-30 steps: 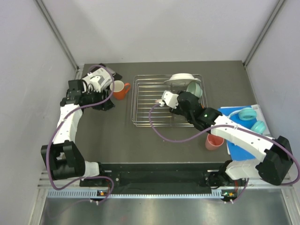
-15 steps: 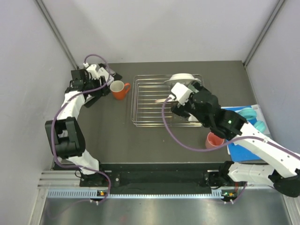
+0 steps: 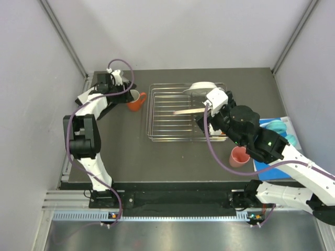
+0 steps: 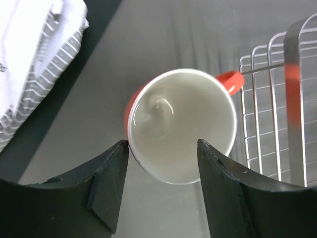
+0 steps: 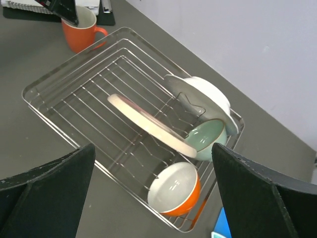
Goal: Load the mixed dishes into the dish rack
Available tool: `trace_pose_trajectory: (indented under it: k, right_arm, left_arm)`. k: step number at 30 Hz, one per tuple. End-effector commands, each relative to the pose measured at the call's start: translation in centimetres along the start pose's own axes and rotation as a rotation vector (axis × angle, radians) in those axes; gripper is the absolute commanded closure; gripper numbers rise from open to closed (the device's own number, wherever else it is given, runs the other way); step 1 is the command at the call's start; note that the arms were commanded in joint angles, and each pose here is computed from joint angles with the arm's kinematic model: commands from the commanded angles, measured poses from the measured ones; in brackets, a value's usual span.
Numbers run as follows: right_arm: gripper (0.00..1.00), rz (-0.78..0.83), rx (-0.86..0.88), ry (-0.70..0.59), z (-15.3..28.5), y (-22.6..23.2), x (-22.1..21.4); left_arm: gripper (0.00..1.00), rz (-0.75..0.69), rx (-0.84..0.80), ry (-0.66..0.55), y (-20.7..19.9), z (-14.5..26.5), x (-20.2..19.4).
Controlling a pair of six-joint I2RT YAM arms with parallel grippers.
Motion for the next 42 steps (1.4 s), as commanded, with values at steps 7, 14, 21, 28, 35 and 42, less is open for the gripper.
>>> trace_pose_trajectory:
  k: [7, 14, 21, 28, 35, 42]
  right_arm:
    - [0.0, -0.195, 0.024, -0.083, 0.5, 0.4, 2.9]
    - [0.0, -0.251, 0.114, -0.062, -0.2, 2.6, 2.1]
    - [0.0, -0.319, 0.156, -0.053, -0.7, 3.9, 1.5]
    - [0.01, -0.432, 0.288, -0.071, -2.1, 6.7, 2.6]
    - [0.0, -0.789, 0.644, -0.135, -3.8, 9.6, 5.1]
    - [0.0, -1.11, 1.055, -0.241, -2.2, 11.1, 8.2]
  left_arm:
    - [0.51, -0.014, 0.044, 0.028, 1.0, -2.3, -1.5]
    - [0.62, -0.031, 0.058, 0.073, 1.7, -2.9, -3.3]
    - [1.0, -0.023, 0.085, 0.1, 2.1, -1.2, -4.1]
    - [1.0, 0.034, -0.035, -0.078, -0.4, 7.6, 1.2]
    - [1.0, -0.093, -0.415, -0.315, -11.8, 22.4, 5.1]
    - [1.0, -0.485, -0.609, -0.684, -19.3, 34.2, 5.0]
Point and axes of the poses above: each gripper's point midway between its finger pads, its own z axis back along the fingers, its own y axis along the line the jaws close on, x = y × z, the point moved 3 cm from there along z, back along the fingers, and after that the axes turned 2 degrees about z, right-handed, at the moved point
